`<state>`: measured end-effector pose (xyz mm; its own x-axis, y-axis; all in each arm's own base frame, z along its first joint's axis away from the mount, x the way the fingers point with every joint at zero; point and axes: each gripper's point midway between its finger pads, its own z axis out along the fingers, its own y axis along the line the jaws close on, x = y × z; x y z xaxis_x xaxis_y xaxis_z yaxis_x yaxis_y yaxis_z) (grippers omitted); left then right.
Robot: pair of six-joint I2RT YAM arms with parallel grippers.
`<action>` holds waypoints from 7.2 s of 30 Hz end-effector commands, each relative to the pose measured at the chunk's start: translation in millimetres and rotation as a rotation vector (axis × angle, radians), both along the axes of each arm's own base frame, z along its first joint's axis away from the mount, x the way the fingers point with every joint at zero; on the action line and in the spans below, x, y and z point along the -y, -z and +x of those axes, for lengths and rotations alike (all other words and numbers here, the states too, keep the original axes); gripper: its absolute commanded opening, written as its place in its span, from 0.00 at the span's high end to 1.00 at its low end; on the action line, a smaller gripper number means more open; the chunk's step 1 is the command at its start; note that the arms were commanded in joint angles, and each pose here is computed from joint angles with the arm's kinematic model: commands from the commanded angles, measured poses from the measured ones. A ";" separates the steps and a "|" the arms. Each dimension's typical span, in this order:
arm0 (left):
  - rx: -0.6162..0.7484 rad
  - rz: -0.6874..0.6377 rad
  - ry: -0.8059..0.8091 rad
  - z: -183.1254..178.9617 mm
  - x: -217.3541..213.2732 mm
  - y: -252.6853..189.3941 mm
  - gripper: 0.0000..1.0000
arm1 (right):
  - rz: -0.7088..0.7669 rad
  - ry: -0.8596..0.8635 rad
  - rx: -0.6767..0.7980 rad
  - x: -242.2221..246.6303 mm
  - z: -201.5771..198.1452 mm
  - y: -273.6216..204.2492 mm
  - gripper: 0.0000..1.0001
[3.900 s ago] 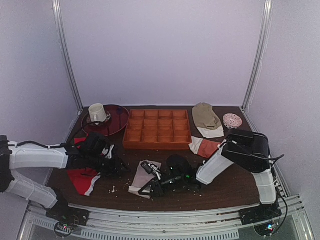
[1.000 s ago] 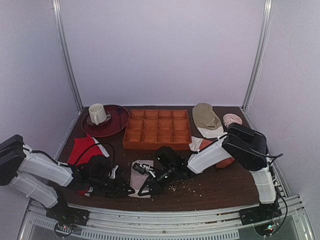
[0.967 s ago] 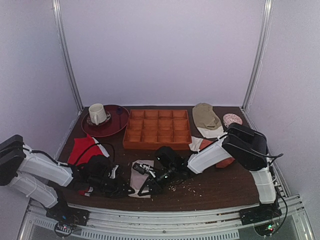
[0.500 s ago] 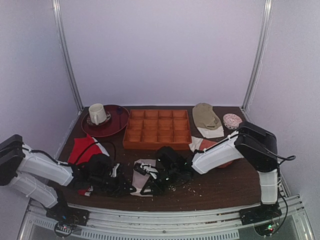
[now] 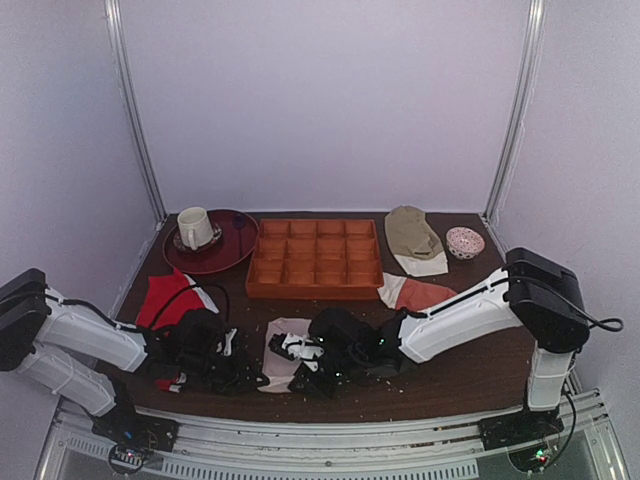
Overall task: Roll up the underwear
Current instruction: Roll the underwear at the center of the board.
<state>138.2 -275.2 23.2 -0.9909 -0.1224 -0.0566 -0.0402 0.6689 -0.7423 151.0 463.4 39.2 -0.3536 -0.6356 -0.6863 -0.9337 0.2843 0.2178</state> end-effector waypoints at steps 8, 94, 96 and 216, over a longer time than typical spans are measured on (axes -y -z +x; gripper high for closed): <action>0.004 0.024 0.001 1.7 -2.3 3.7 1.00 | 0.070 0.107 0.322 -7.8 24.2 -34.2 0.67; 0.110 -0.007 -0.065 57.0 -10.4 -41.6 0.69 | 0.022 -0.059 0.240 -5.7 -10.7 9.8 1.00; 0.115 -0.037 -0.046 64.1 1.7 -44.4 0.72 | 0.024 -0.059 0.242 -6.6 -10.5 9.9 1.00; 0.040 0.067 -0.059 44.4 -21.1 -53.1 0.78 | 0.089 0.461 -0.833 40.6 -11.9 91.2 1.00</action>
